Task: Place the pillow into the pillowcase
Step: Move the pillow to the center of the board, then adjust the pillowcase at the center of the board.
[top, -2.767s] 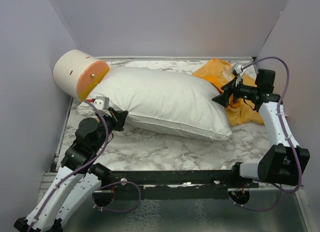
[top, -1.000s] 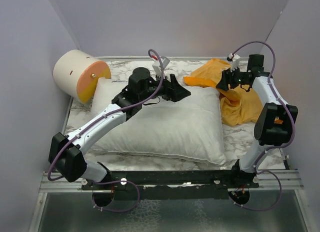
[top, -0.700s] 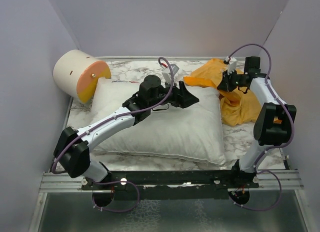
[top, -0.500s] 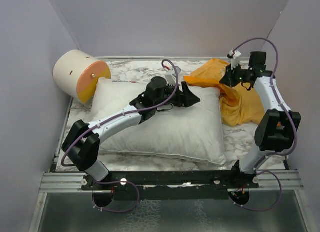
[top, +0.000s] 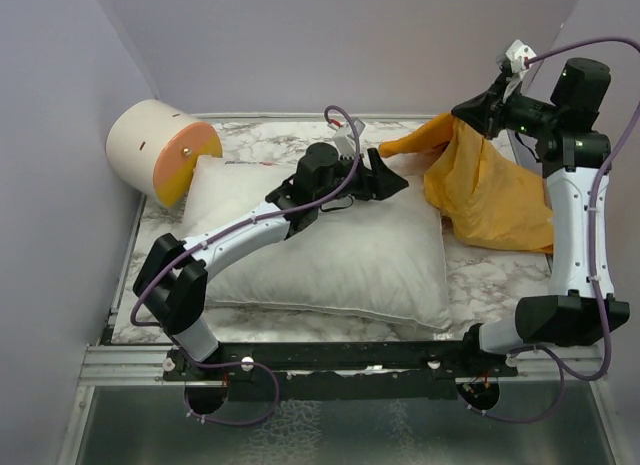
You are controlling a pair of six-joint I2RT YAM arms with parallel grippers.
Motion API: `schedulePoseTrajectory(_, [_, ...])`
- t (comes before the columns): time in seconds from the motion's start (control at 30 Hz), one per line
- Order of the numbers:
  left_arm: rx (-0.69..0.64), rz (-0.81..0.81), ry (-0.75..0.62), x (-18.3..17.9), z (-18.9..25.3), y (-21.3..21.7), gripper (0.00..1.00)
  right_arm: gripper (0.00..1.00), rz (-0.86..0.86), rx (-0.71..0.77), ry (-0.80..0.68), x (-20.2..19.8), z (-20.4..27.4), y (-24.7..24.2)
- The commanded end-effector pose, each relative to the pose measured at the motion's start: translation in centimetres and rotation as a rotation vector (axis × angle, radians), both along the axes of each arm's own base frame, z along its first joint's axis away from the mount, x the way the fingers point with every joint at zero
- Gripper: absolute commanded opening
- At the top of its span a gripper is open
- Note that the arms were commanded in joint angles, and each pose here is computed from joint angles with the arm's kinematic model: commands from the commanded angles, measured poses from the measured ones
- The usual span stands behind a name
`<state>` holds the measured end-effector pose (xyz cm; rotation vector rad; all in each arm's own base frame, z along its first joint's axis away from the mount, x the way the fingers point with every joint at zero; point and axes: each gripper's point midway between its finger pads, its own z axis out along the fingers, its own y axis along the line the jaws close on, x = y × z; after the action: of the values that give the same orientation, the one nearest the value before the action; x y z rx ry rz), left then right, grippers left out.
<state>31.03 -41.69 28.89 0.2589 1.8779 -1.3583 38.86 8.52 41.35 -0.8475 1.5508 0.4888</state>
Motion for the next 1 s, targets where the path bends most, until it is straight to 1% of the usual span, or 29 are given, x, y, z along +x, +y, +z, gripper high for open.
schedulePoseTrajectory(0.0, [-0.117,0.01,-0.03,1.2,3.0,-0.4,0.67,0.01,0.151,0.058,-0.045,-4.3,4.0,2.3])
schedulePoseTrajectory(0.1, [-0.22,-0.028,-0.041,1.0,4.6,-0.4,0.69,0.01,0.195,0.064,-0.073,-5.7,5.2,2.9])
schedulePoseTrajectory(0.17, [-0.253,-0.047,-0.053,0.8,5.2,-0.5,0.7,0.01,0.22,0.07,-0.066,-6.3,4.9,3.2])
schedulePoseTrajectory(0.33, [-0.223,-0.058,-0.159,0.3,5.7,-0.1,0.71,0.01,0.308,0.107,0.003,-7.9,2.6,4.1])
schedulePoseTrajectory(0.43, [-0.207,-0.082,-0.227,-0.7,5.7,0.1,0.72,0.01,0.31,0.099,-0.011,-8.4,2.7,4.1])
schedulePoseTrajectory(0.6, [-0.249,-0.114,-0.225,-2.0,5.3,0.1,0.72,0.01,0.311,0.1,-0.027,-8.5,3.2,4.2])
schedulePoseTrajectory(0.73, [-0.262,-0.123,-0.241,-2.7,4.8,-1.5,0.72,0.01,0.342,0.132,0.04,-8.6,1.6,4.5])
schedulePoseTrajectory(0.8, [-0.245,-0.12,-0.296,-3.0,4.5,-2.6,0.75,0.01,0.353,0.139,0.053,-9.1,1.1,4.6])
schedulePoseTrajectory(0.87, [-0.206,-0.099,-0.399,-2.9,4.3,-3.7,0.77,0.01,0.35,0.137,0.051,-9.3,0.9,4.6])
schedulePoseTrajectory(0.9, [-0.163,-0.089,-0.442,-2.4,3.3,-4.6,0.78,0.01,0.349,0.136,0.049,-9.4,0.8,4.6])
schedulePoseTrajectory(0.97, [-0.109,-0.068,-0.558,-1.5,3.1,-5.7,0.81,0.01,0.35,0.136,0.047,-9.6,0.8,4.6])
